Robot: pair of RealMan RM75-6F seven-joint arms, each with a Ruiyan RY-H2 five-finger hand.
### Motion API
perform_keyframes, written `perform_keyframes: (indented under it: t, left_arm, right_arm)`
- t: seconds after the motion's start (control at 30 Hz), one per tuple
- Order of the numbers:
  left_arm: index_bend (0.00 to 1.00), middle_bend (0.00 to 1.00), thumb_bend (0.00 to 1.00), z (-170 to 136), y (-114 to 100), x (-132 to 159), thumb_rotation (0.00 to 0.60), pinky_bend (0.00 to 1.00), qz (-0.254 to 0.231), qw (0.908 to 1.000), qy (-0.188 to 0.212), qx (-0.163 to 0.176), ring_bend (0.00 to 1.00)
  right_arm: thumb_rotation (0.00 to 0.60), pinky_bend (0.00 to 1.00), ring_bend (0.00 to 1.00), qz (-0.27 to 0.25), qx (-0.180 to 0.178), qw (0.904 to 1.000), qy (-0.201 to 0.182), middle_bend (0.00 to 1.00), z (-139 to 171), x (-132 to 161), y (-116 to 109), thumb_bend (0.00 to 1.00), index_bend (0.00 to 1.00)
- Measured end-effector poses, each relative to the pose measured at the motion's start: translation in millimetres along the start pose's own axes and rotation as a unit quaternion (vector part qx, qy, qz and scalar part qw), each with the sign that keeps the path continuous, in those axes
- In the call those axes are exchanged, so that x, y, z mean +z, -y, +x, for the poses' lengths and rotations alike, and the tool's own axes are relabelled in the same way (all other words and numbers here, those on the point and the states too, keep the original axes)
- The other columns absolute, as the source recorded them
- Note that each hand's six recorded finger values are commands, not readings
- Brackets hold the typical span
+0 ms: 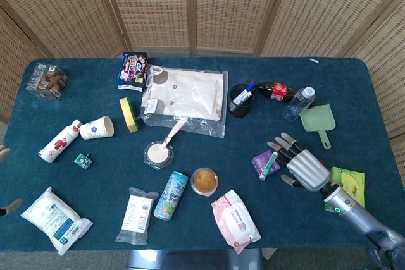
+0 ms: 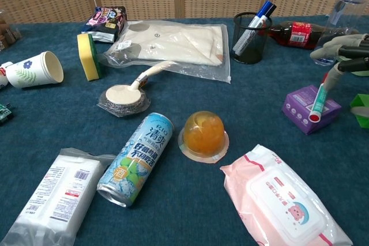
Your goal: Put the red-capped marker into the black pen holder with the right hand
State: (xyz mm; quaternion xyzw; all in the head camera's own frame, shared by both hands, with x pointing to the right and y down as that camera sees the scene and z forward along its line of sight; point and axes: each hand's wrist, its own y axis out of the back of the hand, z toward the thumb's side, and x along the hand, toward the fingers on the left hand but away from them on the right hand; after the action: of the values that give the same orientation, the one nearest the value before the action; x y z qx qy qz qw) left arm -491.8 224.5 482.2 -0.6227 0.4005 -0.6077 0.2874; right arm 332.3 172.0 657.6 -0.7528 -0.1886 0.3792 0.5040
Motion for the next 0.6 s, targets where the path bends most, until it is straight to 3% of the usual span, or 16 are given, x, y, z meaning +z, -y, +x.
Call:
perform_keyframes:
  t: [0.6]
  left_arm:
    - [0.00, 0.00, 0.07, 0, 0, -1, 0.600, 0.00, -0.001, 1.0000, 0.002, -0.002, 0.00]
  right_arm:
    - [0.600, 0.10, 0.00, 0.042, 0.017, 0.9989, -0.014, 0.03, -13, 1, 6, 0.35, 0.36]
